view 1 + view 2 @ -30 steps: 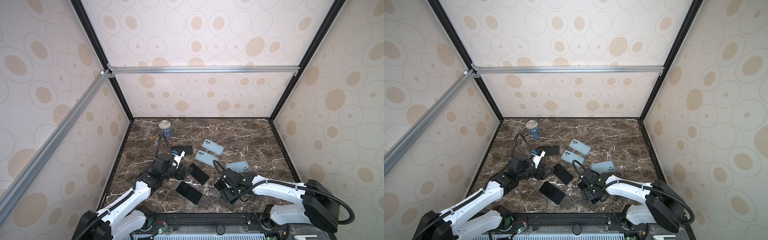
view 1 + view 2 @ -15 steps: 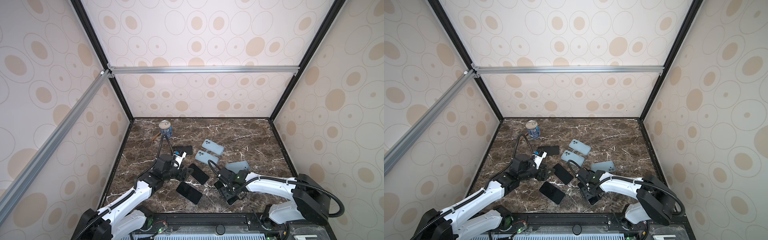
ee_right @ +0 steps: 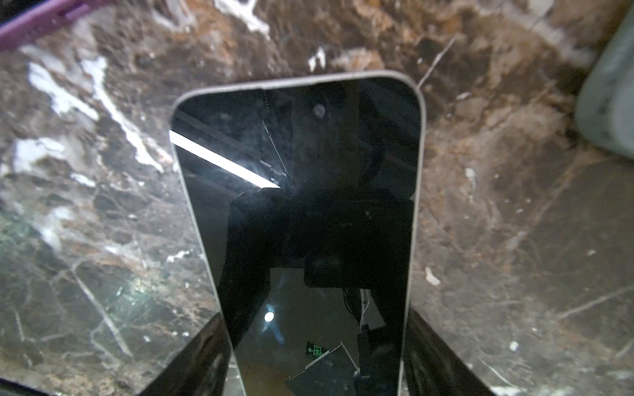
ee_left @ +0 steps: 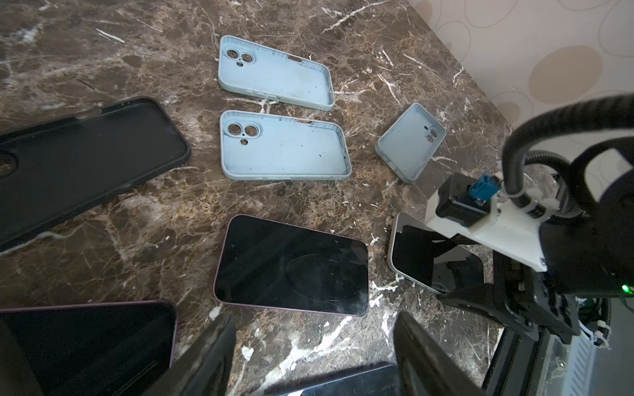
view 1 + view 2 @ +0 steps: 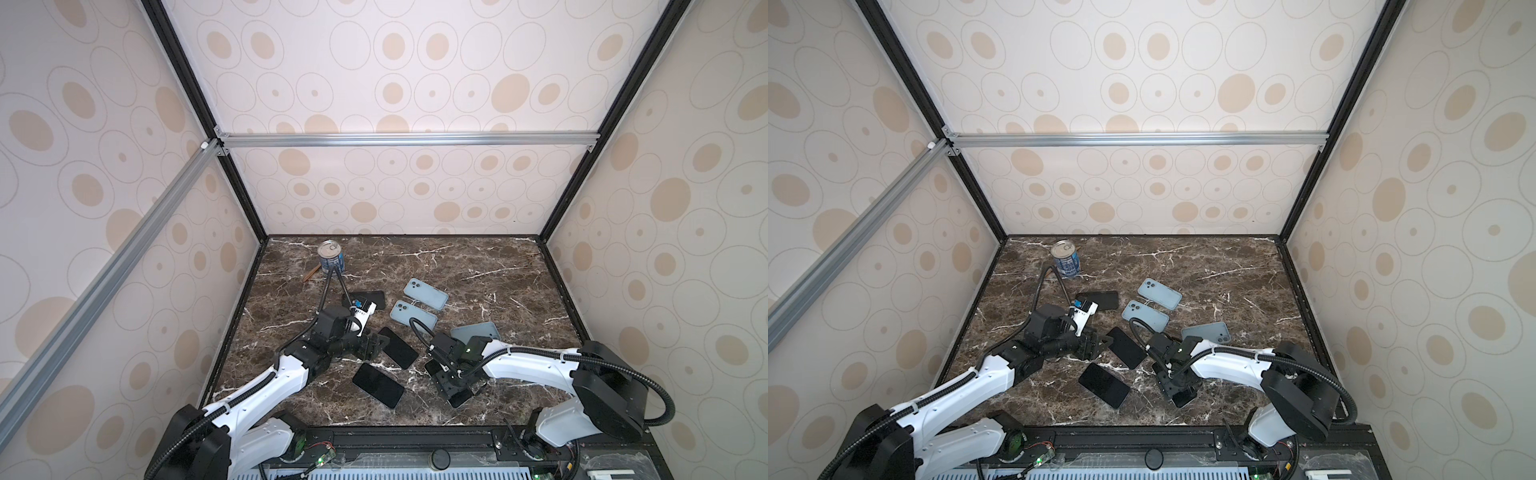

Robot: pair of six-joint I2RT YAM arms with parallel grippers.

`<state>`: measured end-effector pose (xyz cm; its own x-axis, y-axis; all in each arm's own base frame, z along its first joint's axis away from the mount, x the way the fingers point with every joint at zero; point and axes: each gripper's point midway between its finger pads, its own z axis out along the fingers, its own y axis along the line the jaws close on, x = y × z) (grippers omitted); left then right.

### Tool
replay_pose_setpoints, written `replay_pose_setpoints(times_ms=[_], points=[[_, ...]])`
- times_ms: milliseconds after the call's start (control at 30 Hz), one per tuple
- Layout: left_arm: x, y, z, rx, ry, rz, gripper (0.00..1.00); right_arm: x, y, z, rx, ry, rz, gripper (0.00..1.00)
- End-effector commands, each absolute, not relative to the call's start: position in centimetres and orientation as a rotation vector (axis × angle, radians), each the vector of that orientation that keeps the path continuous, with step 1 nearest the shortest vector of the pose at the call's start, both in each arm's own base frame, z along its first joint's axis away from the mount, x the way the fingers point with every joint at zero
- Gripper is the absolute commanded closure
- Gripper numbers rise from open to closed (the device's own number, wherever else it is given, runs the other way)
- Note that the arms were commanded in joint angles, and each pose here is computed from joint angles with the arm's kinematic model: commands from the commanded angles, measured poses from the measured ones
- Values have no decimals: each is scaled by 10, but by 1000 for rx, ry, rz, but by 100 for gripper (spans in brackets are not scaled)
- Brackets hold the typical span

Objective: Put the phone into the phone case
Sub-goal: 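Grasp the black phone with the right gripper while the left gripper reaches toward it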

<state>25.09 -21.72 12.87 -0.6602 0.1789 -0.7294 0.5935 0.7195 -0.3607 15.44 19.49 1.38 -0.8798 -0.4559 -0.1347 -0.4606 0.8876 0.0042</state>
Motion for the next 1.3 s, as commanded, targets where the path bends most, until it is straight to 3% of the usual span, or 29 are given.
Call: replay_pose_setpoints(times_ms=[0, 633, 1033, 1267], points=[[262, -234, 161, 600, 2167, -839, 27, 158, 191, 15, -733, 2884, 11, 39], [270, -273, 177, 611, 2218, -1086, 28, 167, 178, 58, -683, 2707, 61, 44], [253, -300, 139, 690, 2364, -1158, 30, 168, 182, 66, -660, 2646, 148, 44], [245, -323, 143, 730, 2363, -1285, 29, 174, 191, 81, -689, 2572, 200, 44]])
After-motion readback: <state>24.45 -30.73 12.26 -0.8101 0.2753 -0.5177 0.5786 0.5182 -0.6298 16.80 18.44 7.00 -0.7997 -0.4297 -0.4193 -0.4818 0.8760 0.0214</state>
